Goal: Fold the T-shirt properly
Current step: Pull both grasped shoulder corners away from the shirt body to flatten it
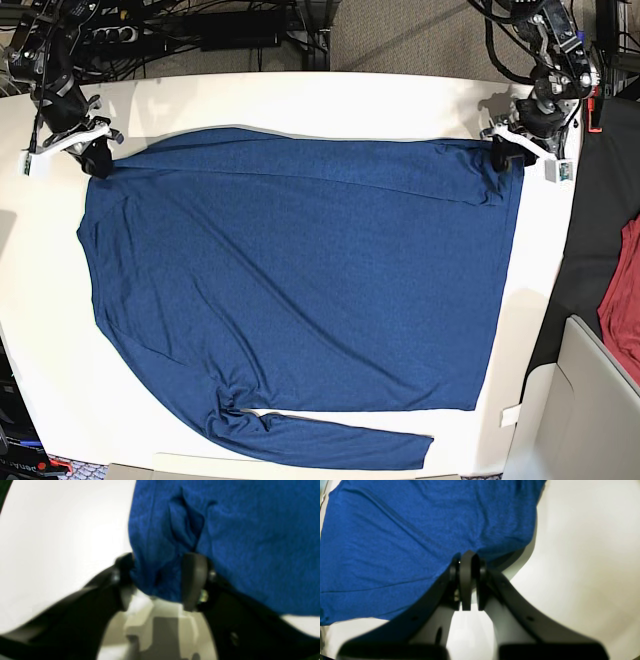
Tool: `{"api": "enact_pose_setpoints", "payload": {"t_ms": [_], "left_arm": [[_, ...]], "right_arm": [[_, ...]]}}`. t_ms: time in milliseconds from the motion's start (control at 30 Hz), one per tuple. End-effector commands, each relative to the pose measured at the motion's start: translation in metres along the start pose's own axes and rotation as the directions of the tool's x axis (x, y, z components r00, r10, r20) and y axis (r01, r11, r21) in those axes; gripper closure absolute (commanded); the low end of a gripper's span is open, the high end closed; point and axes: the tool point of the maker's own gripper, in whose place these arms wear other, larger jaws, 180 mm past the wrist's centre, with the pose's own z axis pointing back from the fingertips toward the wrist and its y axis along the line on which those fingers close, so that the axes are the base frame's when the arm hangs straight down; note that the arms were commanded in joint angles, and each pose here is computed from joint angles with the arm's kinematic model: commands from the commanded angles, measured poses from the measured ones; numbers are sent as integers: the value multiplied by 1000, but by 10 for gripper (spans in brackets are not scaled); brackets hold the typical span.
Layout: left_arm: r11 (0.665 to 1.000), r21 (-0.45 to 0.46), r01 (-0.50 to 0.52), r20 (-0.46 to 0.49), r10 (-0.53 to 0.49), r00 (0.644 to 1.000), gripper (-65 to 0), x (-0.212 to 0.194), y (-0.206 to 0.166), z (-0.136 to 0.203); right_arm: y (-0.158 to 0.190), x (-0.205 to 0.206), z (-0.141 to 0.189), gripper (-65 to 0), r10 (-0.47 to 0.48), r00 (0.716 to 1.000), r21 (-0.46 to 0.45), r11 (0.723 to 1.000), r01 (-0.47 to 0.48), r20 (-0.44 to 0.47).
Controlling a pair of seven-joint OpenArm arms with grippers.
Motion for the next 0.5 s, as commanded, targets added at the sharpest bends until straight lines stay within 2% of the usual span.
{"api": "enact_pose_setpoints", "payload": {"t_ms": [0,133,233,400,467], "left_arm": [[1000,-15,23,-45,-24,999,-197,-8,-2,1],[999,-28,34,-42,-35,999,-11,-8,-3,2],[999,-24,46,-44,-47,998,-5,-6,-2,6],[992,-5,123,-37,-124,992,-2,2,-2,27],[989,1,149,-39,-149,988,-2,0,-3,37]], "right_arm": [[3,15,4,-17,20,999,13,1000,-21,49],[3,15,4,-17,20,999,13,1000,-21,49],[3,14,4,-17,20,999,12,1000,-21,47],[0,6,8,-17,29,999,5,1000,-29,23],[4,1,10,-17,56,998,36,998,-57,11]]}}
